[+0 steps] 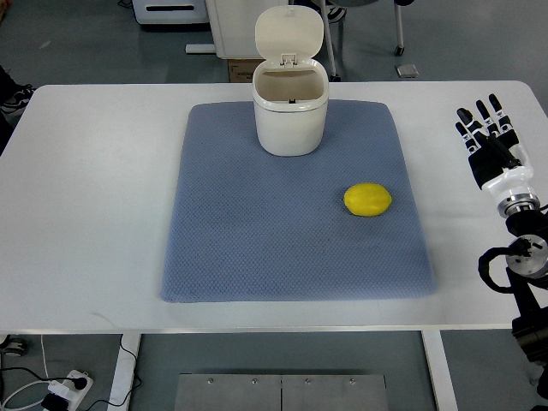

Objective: Put lemon in trash with right hand

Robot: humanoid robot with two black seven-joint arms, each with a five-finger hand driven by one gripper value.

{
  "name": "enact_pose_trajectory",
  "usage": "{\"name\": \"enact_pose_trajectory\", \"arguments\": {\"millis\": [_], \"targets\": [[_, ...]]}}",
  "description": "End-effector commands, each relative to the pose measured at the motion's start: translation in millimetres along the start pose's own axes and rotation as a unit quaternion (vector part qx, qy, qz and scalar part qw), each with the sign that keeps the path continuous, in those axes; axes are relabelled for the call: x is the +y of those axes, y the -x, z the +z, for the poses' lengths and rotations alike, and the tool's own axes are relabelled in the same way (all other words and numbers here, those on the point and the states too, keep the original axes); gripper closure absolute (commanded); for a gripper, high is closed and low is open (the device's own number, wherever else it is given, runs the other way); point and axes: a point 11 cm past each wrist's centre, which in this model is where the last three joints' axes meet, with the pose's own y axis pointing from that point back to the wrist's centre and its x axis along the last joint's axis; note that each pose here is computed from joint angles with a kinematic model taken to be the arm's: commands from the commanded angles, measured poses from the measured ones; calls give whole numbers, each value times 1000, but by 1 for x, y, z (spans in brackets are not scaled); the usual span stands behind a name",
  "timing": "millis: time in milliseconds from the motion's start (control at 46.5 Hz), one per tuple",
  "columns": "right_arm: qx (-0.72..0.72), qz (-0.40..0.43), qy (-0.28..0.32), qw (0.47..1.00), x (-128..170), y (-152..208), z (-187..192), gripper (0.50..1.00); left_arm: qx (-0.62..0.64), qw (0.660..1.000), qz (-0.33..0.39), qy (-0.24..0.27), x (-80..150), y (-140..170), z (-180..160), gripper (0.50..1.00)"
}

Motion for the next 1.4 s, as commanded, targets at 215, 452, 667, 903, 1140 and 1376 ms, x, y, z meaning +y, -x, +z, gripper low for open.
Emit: {"name": "enact_pose_trajectory", "arguments": {"millis": [215,452,667,903,1140,1376], "targets": [[1,-2,0,1000,-1,1,-1,500,0,1000,1,-1,0,0,-1,500],[-1,-2,-1,1000,-3,1,-4,500,0,1000,1,-1,0,0,-1,500],[-26,3,-1,1000,-3,-1,-4,500,0,1000,1,-1,0,0,-1,500],[-22,-3,5,1000,-3,3,0,500,0,1000,1,-1,0,0,-1,500],[-12,-5,-1,1000,-6,1,-10,500,0,1000,1,-1,0,0,-1,500],[-11,-5,-2,1000,-6,1,-11,500,0,1000,1,-1,0,0,-1,500]]}}
